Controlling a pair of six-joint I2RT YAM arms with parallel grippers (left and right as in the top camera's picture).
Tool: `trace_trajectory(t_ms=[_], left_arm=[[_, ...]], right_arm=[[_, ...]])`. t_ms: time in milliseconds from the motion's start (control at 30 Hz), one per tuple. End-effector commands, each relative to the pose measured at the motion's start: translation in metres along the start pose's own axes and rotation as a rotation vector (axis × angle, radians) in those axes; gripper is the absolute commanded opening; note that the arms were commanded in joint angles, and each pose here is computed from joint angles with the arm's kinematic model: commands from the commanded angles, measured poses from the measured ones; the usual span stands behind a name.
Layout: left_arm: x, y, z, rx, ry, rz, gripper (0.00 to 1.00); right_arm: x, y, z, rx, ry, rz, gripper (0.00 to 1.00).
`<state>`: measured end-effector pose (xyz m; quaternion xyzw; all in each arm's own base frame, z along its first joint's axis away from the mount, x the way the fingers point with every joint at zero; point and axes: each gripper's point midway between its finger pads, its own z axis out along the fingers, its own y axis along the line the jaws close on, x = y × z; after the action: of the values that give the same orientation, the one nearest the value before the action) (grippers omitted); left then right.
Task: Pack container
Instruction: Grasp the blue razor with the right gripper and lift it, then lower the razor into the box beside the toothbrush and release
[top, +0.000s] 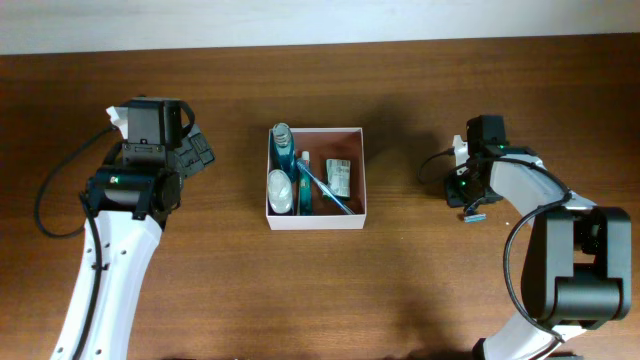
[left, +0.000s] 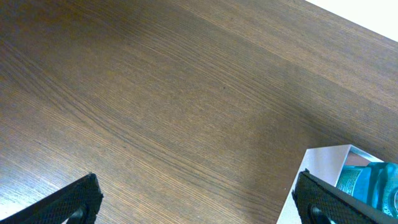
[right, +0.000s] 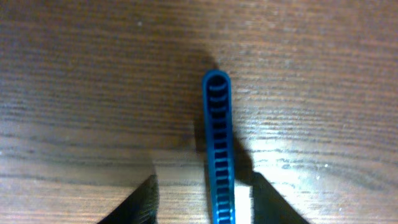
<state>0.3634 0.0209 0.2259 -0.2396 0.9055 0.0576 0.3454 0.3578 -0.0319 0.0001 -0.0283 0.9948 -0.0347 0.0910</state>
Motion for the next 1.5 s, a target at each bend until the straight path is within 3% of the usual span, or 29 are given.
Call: trace_trajectory(t_ms=[0,200,367,533,833,1033,1467], left_arm=[[-0.003,0.001,0.0,-0.003,-0.002,-0.011,0.99],[-0.003,0.001,0.0,-0.003,-0.002,-0.011,0.99],[-0.003,0.001,0.0,-0.003,-0.002,-0.011,0.99],[-0.003,0.001,0.0,-0.003,-0.002,-0.011,0.99],[-0.003,0.001,0.0,-0.003,-0.002,-0.011,0.99],[-0.003,0.001,0.0,-0.003,-0.002,-0.011,0.99],[-0.003,0.001,0.0,-0.003,-0.002,-0.011,0.99]], right_arm=[[0.013,0.001,0.01,0.007,0.042,-0.005,0.29],[0.014,0.002,0.01,0.003,0.045,-0.001,0.12],[0.012,0.002,0.01,0.003,0.04,0.0,0.04],[0.003,0.011,0.0,-0.054,0.026,0.005,0.04],[-0.058,0.061,-0.093,-0.244,-0.12,-0.01,0.04],[-0.088,0.136,-0.147,-0.42,-0.248,-0.124,0.04],[-0.077,0.233,-0.16,-0.509,-0.297,-0.3,0.04]])
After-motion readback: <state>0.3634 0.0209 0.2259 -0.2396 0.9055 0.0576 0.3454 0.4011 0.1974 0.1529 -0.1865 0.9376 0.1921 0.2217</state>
